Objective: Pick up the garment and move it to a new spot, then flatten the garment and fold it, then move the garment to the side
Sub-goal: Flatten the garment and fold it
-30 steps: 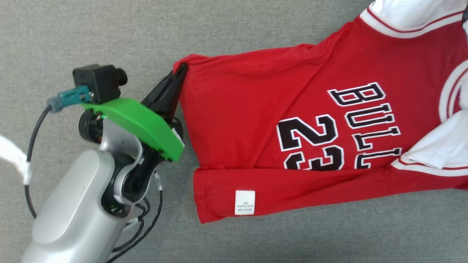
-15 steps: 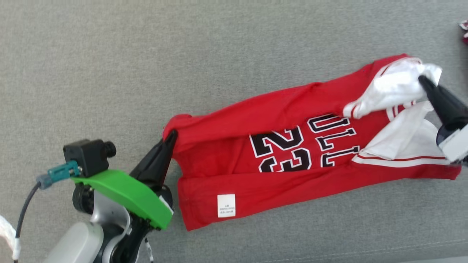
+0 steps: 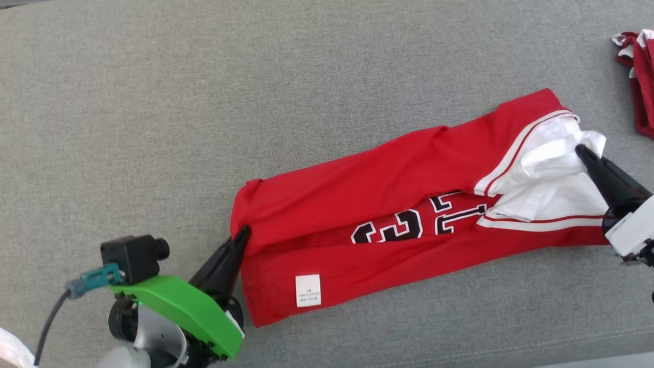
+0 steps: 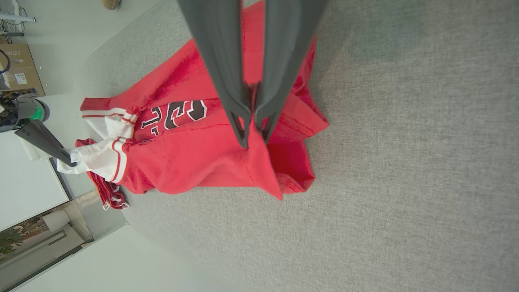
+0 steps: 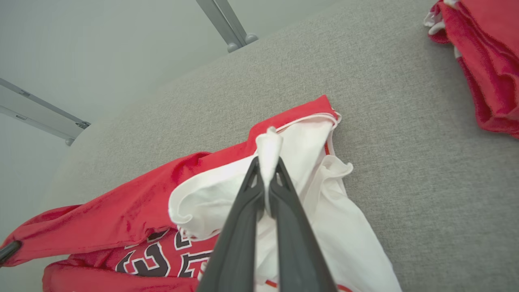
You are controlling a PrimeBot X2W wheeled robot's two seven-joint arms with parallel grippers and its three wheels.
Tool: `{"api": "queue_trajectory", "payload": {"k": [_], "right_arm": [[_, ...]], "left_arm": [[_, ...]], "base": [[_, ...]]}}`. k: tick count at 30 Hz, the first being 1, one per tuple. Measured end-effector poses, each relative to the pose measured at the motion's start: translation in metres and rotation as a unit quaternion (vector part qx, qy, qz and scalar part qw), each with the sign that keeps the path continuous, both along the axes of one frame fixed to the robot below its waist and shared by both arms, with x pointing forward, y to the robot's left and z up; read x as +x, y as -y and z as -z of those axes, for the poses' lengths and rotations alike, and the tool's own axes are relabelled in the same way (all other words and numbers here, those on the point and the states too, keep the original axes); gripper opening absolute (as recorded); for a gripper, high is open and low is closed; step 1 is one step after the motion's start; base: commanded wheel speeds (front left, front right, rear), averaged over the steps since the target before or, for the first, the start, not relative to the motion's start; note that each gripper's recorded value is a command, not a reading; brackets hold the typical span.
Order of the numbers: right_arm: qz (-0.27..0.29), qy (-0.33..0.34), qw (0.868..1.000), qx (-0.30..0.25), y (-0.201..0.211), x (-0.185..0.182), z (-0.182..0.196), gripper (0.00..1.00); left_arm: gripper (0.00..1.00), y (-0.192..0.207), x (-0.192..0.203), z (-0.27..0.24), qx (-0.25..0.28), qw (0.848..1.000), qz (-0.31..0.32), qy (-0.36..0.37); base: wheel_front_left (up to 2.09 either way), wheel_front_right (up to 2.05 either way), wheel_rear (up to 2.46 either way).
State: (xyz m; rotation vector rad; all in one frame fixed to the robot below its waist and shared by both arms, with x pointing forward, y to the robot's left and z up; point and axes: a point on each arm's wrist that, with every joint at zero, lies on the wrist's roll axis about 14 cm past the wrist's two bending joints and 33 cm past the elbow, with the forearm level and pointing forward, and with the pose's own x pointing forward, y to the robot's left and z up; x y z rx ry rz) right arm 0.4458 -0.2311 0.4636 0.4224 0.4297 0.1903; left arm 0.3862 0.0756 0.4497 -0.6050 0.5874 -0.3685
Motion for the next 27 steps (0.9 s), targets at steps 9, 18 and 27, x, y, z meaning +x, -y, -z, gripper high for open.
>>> {"api": "queue_trajectory", "payload": {"k": [9,18,27], "right_arm": [[-0.027,-0.078,0.996,-0.031,0.0,-0.022,0.03,1.0],[0.009,-0.064,0.994,-0.084,0.034,0.006,0.011,1.0],[-0.03,-0.189,0.974,-0.118,0.013,0.007,0.08,1.0]], "left_arm": [[1.0,-0.012,-0.037,0.05,0.071,0.996,0.003,-0.058],[1.0,-0.065,-0.007,0.026,0.157,0.97,-0.147,0.116],[1.0,-0.075,0.001,0.017,0.179,0.952,-0.186,0.166]], "base": [[0.0,0.0,0.0],[0.0,0.0,0.0],[0.0,0.0,0.0]]}}
